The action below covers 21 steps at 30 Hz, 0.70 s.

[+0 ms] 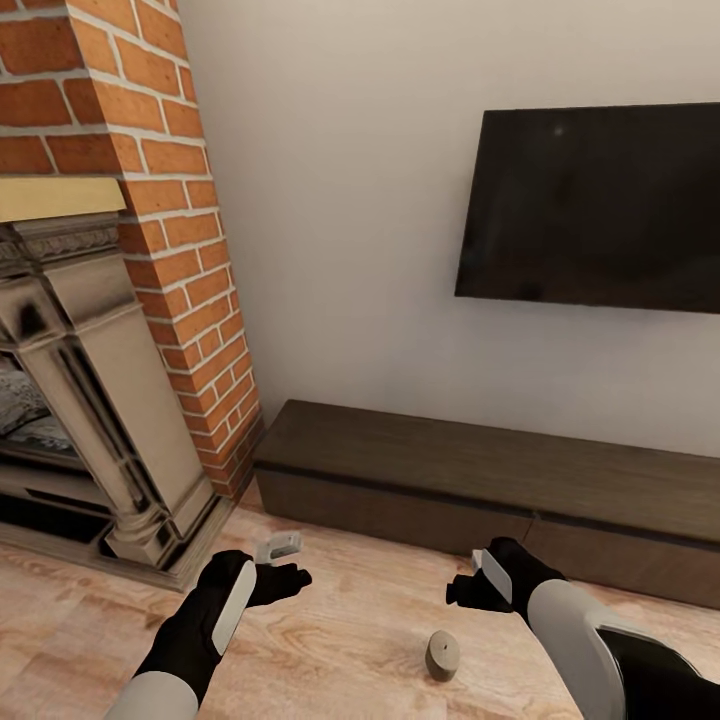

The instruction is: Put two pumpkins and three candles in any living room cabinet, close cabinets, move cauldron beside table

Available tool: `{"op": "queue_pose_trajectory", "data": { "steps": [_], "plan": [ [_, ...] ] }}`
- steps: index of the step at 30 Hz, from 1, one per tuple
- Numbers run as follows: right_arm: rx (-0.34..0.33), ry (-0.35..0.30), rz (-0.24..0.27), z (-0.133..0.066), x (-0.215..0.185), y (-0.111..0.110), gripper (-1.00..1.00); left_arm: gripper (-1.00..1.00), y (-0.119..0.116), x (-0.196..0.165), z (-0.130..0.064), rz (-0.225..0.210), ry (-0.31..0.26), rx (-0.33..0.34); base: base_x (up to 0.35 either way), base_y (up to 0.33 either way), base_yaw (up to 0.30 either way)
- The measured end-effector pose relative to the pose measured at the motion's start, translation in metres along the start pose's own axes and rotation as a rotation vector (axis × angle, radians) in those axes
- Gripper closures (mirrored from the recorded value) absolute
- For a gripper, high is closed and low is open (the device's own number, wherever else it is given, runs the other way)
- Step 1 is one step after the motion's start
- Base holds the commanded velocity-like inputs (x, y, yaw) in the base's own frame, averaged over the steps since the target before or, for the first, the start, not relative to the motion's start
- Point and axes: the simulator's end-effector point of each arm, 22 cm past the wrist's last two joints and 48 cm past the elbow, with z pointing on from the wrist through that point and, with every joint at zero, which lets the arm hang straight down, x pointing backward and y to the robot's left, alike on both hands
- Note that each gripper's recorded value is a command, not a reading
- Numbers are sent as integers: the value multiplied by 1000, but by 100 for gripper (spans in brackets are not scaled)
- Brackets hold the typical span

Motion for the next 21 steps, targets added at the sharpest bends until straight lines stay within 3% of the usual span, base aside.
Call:
{"op": "queue_pose_trajectory", "data": {
  "steps": [4,6,9,21],
  "plan": [
    [1,-5,-1,7,0,-1,-100,-100,-3,4,7,8,3,5,0,0,0],
    [1,-8,-1,10,1,-1,-100,-100,-17,10,11,51,11,16,0,0,0],
    [6,-9,0,16,1,-3,-100,-100,-20,13,16,71,13,16,0,0,0],
    [31,-8,5,36,5,-20,-100,-100,-16,22,35,77,14,17,0,0,0]
  ]
}}
